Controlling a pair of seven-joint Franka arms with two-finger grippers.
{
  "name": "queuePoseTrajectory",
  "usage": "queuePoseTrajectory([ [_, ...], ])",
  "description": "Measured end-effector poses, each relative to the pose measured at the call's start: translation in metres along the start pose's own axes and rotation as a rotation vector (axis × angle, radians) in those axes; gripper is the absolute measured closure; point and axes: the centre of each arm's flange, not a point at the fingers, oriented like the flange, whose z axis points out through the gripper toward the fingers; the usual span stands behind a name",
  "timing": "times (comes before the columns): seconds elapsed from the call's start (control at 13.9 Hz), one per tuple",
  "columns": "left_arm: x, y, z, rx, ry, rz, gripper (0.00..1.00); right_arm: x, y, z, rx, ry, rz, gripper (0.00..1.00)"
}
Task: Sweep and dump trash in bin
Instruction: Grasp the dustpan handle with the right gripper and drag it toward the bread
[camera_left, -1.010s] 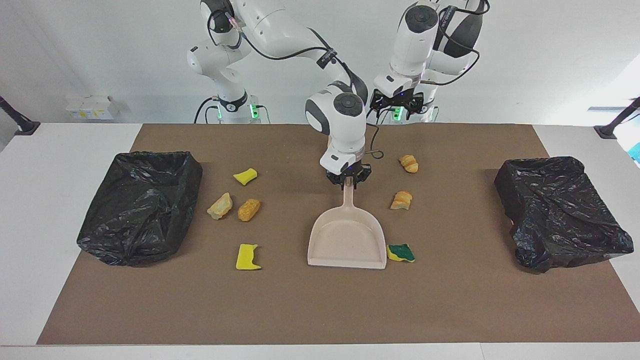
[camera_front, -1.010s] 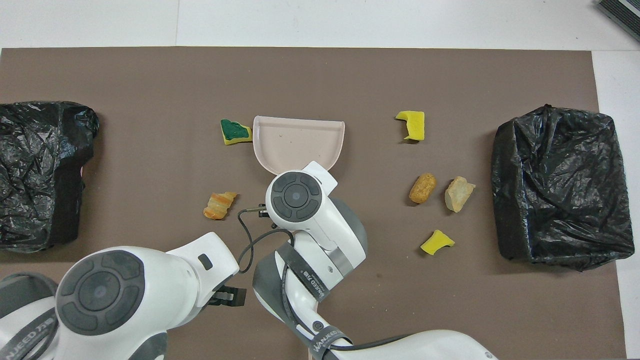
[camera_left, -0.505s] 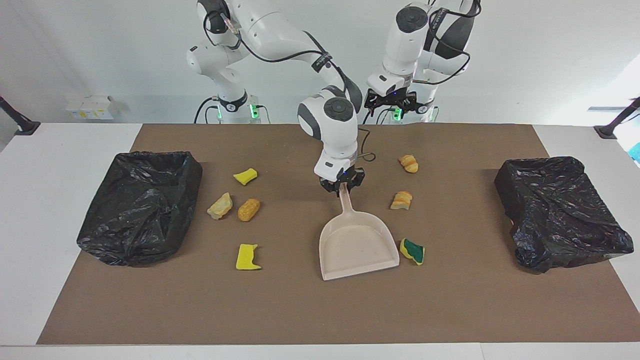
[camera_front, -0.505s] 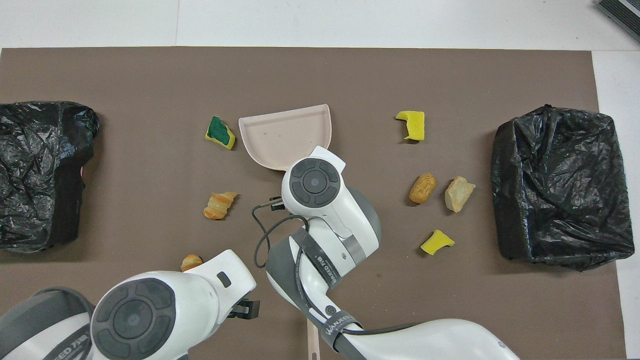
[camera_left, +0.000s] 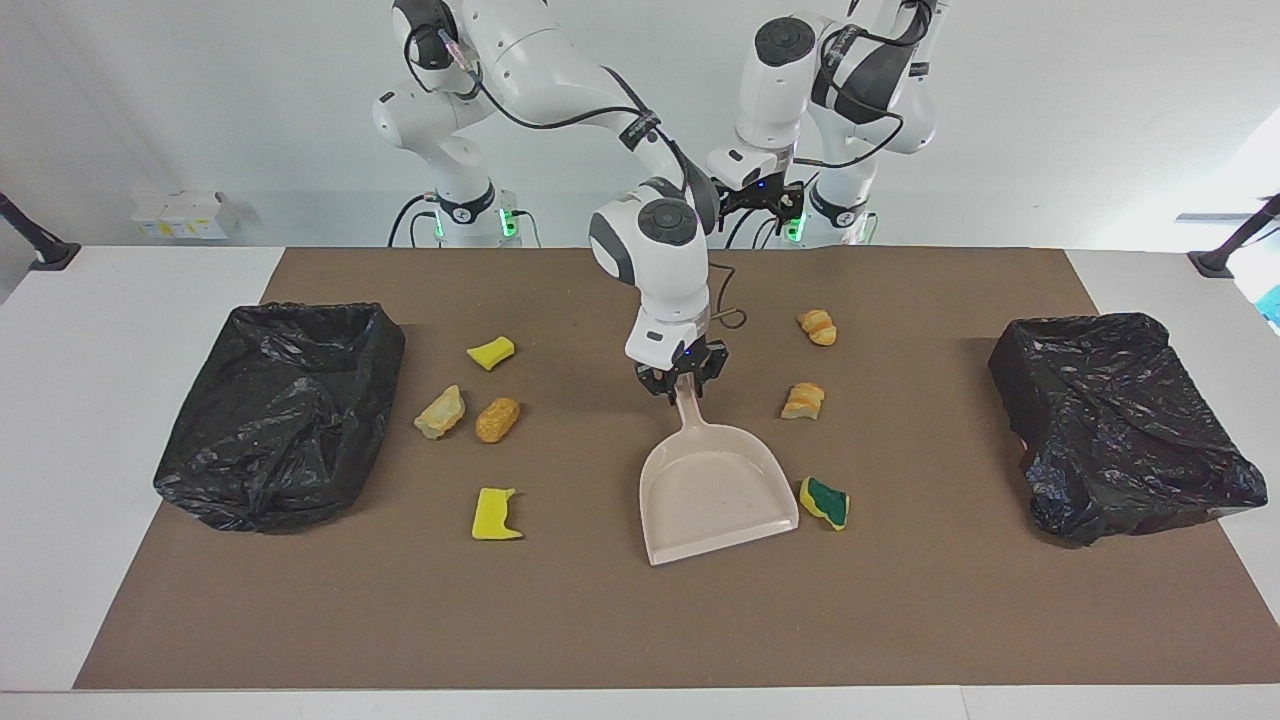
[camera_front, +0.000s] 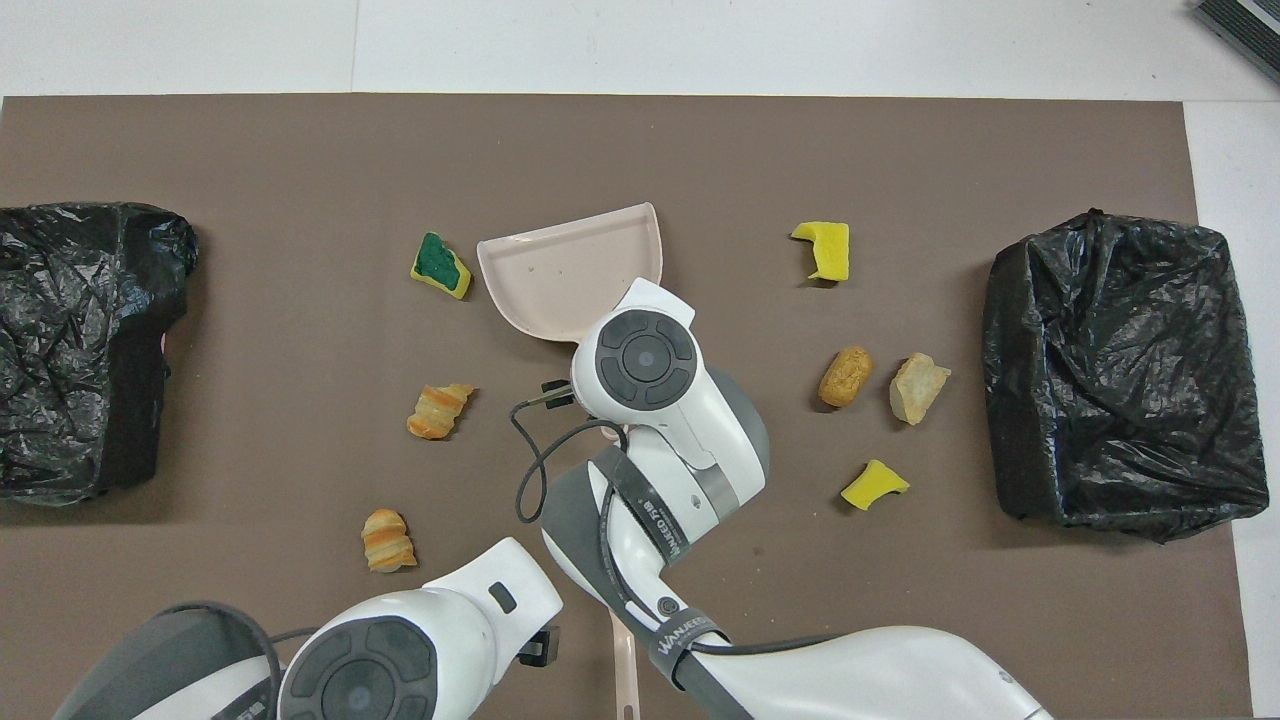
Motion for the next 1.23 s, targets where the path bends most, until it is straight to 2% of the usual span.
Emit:
queuePoseTrajectory([
  [0.29,-0.012,0.017,0.011,0.002,0.008,-0.016,0.00,0.004,0.007,0.004,-0.001,0.004,-0.041,0.59],
  [0.36,-0.016,0.022,0.015,0.002,0.011,-0.020,0.00,0.005,0.010,0.004,-0.002,0.004,-0.059,0.68],
  [0.65,-0.030,0.039,0.028,-0.001,0.025,-0.037,0.00,0.016,0.042,-0.002,-0.011,-0.011,-0.164,0.68],
  [0.94,-0.043,0.053,0.039,-0.020,0.031,-0.061,0.00,0.025,0.088,-0.034,-0.017,-0.039,-0.311,0.68],
  [1.23,-0.051,0.065,0.049,-0.049,0.031,-0.080,0.00,0.017,0.124,-0.074,-0.012,-0.128,-0.379,0.68],
])
